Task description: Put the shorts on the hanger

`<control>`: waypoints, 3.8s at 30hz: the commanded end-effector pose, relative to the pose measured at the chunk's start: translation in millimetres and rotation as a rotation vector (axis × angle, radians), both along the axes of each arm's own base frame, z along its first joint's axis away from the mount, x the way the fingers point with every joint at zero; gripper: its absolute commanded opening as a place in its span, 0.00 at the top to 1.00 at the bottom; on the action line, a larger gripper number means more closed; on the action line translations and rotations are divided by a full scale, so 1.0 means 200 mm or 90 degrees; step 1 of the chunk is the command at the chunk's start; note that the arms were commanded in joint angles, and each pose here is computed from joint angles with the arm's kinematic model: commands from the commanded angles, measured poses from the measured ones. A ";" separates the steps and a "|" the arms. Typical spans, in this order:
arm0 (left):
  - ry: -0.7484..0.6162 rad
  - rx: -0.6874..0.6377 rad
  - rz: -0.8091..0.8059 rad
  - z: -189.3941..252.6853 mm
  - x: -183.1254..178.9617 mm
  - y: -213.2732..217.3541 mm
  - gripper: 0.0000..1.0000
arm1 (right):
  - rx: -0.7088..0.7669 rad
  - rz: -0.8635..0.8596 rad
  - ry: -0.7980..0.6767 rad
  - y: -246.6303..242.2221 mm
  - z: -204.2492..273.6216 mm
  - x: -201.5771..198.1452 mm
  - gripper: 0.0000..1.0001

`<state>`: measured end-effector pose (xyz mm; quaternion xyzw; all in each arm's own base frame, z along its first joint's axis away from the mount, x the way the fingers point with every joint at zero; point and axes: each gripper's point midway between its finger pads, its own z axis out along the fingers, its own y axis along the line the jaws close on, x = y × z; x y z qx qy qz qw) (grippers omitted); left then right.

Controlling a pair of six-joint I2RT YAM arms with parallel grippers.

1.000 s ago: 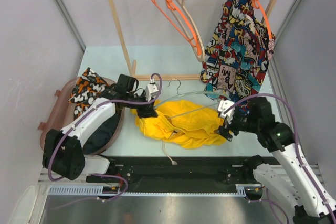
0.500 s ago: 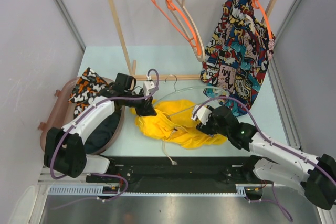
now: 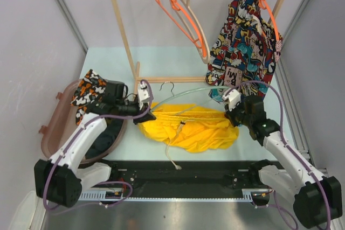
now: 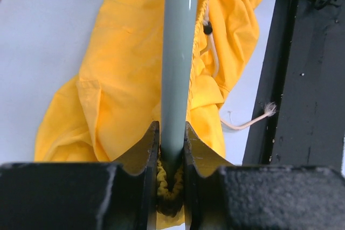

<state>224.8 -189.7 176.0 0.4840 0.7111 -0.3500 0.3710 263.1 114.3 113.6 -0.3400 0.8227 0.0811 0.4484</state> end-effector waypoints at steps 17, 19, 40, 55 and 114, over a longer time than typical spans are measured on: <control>-0.234 0.251 -0.098 -0.15 -0.04 0.31 1.00 | 0.157 -0.128 0.082 -0.26 0.27 0.09 1.00; -0.230 0.285 -0.093 -0.17 0.01 0.35 1.00 | 0.151 -0.131 0.069 -0.27 0.30 0.10 1.00; -0.145 0.429 -0.024 -0.26 0.19 0.47 1.00 | 0.111 -0.140 -0.007 -0.34 0.51 0.08 1.00; -0.200 0.382 -0.055 -0.06 0.18 0.14 1.00 | 0.112 -0.055 -0.023 -0.10 0.63 0.02 1.00; -0.289 0.149 -0.182 0.56 0.00 -0.12 1.00 | 0.142 0.475 -0.107 0.69 0.90 -0.32 0.72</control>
